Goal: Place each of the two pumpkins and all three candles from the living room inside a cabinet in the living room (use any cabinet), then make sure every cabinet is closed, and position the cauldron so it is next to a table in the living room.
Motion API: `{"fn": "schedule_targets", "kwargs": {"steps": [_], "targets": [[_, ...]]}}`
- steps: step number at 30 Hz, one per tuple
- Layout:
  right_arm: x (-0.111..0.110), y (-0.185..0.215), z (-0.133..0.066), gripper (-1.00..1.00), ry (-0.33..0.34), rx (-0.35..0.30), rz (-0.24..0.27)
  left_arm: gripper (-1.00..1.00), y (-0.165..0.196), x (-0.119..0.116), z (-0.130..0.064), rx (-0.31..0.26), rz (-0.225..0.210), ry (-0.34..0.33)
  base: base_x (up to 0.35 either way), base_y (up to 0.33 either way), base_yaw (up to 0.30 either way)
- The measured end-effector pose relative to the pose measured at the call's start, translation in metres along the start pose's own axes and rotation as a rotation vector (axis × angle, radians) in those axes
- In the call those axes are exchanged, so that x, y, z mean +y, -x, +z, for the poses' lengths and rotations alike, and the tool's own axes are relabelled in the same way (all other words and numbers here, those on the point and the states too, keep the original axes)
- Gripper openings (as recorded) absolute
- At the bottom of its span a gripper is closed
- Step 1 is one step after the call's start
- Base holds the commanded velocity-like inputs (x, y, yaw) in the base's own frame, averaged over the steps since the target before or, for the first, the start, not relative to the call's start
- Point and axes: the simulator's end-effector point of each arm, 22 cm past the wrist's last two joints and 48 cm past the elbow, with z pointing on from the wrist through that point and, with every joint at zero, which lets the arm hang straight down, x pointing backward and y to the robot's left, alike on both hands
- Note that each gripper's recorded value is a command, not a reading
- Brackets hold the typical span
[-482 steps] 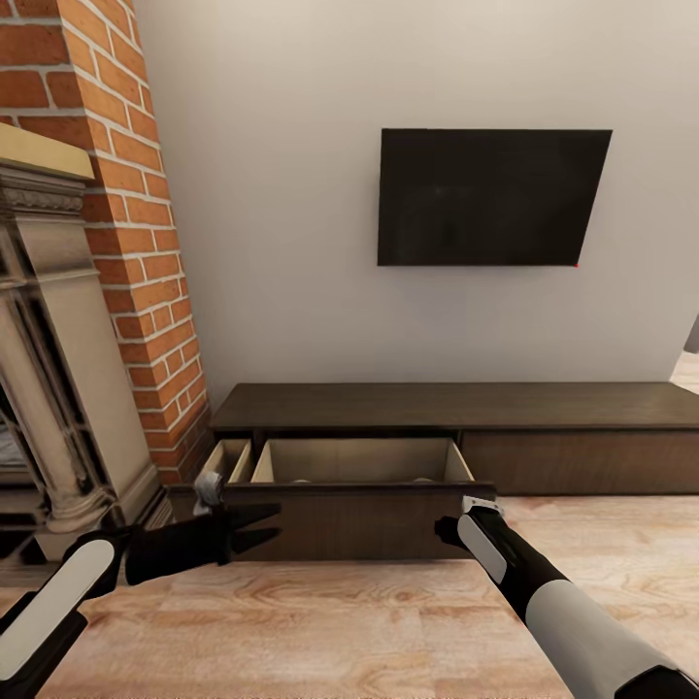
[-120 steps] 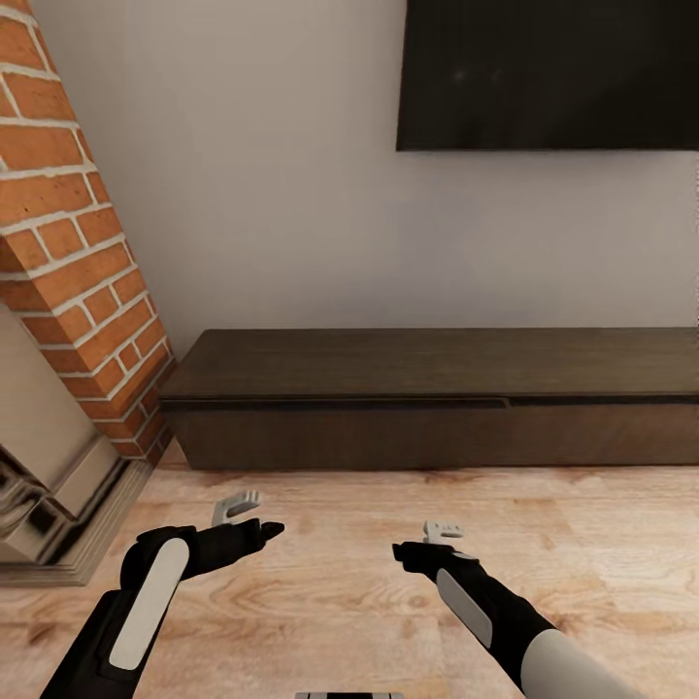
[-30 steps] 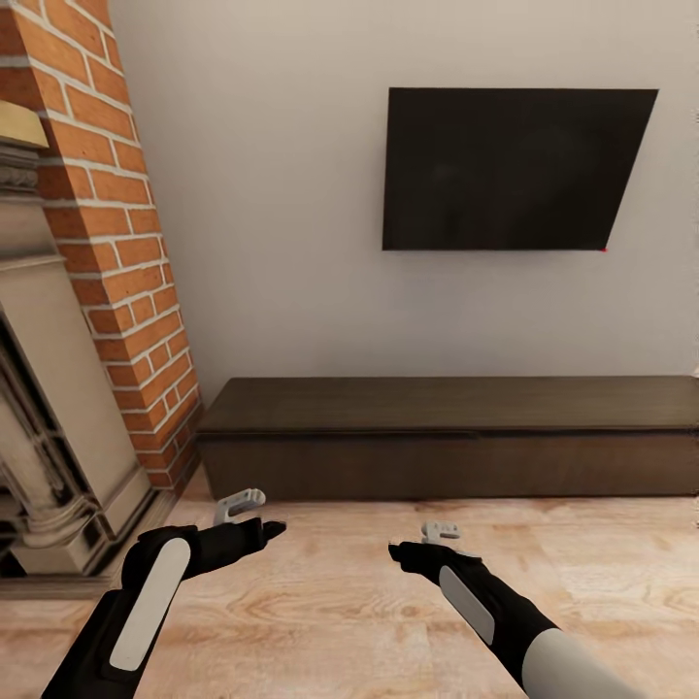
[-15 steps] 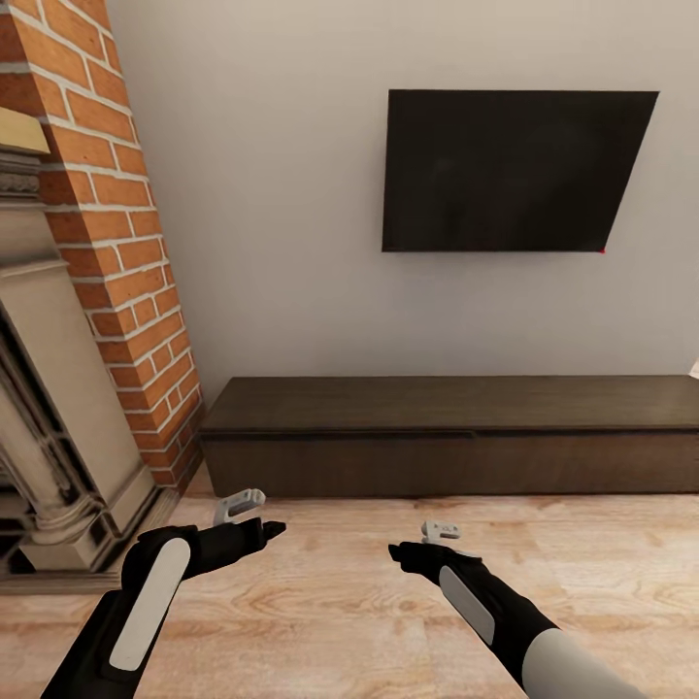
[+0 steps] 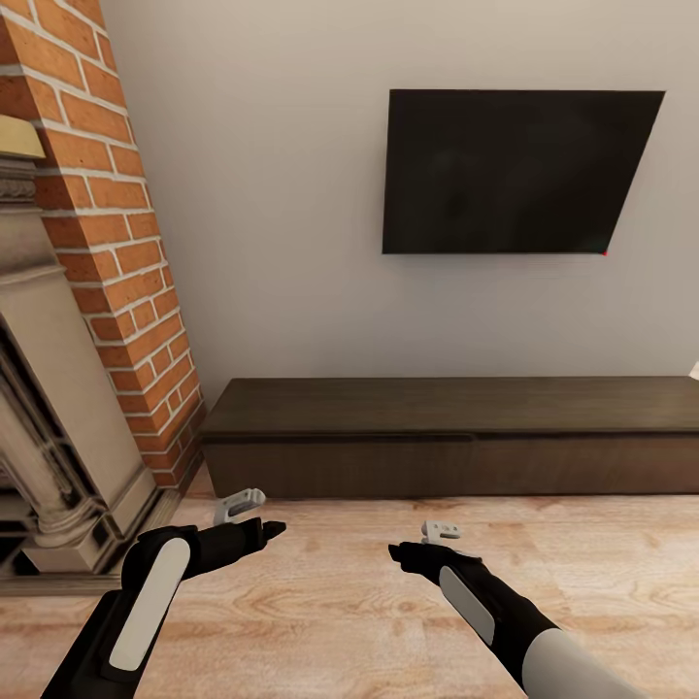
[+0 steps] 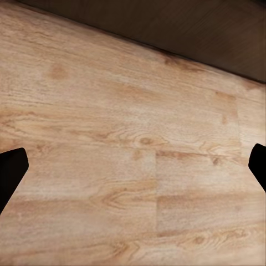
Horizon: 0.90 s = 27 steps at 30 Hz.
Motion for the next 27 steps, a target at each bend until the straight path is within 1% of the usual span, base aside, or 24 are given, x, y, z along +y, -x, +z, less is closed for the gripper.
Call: {"fn": "schedule_targets", "kwargs": {"steps": [15, 27], "targets": [[0.005, 0.015, -0.014, 1.0, -0.004, 0.018, 0.004, 1.0, 0.016, -0.01, -0.012, 0.017, -0.006, 0.005, 0.0, 0.0, 0.0], [0.01, 0.032, -0.027, 1.0, -0.004, 0.017, 0.009, 1.0, 0.029, -0.018, -0.024, 0.027, -0.012, 0.01, 0.0, 0.0, 0.0]]}}
